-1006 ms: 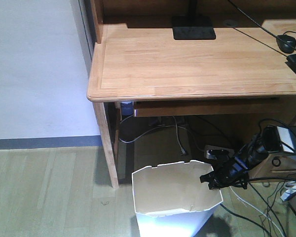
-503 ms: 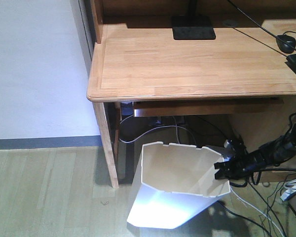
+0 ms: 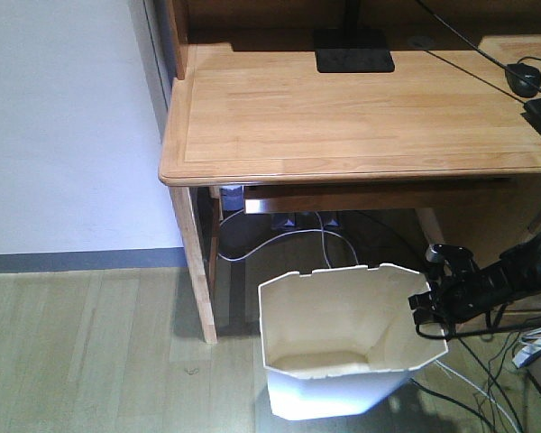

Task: Move trash bin to bedside with robot
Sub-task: 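Close the right gripper on the bin rim and lift it, then hold the bin in the right gripper while the base turns away from the desk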

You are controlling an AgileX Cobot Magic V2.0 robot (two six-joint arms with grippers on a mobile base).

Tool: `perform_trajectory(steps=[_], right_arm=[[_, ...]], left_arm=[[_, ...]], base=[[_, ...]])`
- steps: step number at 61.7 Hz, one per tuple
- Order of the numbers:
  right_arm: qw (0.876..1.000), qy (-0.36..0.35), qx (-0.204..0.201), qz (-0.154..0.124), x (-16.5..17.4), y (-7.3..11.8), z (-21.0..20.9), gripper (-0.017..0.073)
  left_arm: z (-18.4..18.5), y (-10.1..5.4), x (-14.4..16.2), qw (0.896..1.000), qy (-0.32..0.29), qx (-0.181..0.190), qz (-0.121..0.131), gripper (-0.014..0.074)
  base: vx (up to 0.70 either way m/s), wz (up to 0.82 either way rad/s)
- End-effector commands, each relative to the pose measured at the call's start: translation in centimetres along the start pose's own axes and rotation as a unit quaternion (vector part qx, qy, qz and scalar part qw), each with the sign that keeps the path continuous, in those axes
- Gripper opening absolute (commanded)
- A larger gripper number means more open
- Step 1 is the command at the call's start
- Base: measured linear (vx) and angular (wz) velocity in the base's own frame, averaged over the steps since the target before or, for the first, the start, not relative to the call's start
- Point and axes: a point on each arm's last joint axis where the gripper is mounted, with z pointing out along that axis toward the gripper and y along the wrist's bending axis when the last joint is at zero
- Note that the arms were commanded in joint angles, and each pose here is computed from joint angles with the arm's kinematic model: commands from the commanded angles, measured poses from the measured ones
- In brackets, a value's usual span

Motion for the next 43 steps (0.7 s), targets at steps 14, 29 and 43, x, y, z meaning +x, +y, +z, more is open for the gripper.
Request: perform_trajectory(steps=[14,29,43], right_arm=[[0.993,-0.074,-0.094,-0.012,0.7,6.4,-8.1,-0.0003],[0.992,-0.087,-0.093,-0.005,2.8,8.5,-10.4,-0.0003],[0.989,-0.081,-0.120,0.001,3.3,9.2,-10.4,-0.0003]], left_arm=[[0.0,0.0,-0.3,0.999,-0.036,0.002,-0.005,-0.0006],[0.0,0.0,-0.3,0.999,-0.036,0.002,-0.005,-0.0006],[0.0,0.0,-0.3,0.999,-0.036,0.002,-0.005,-0.0006]], base=[[0.00,0.00],[0.00,0.00],[0.00,0.00]])
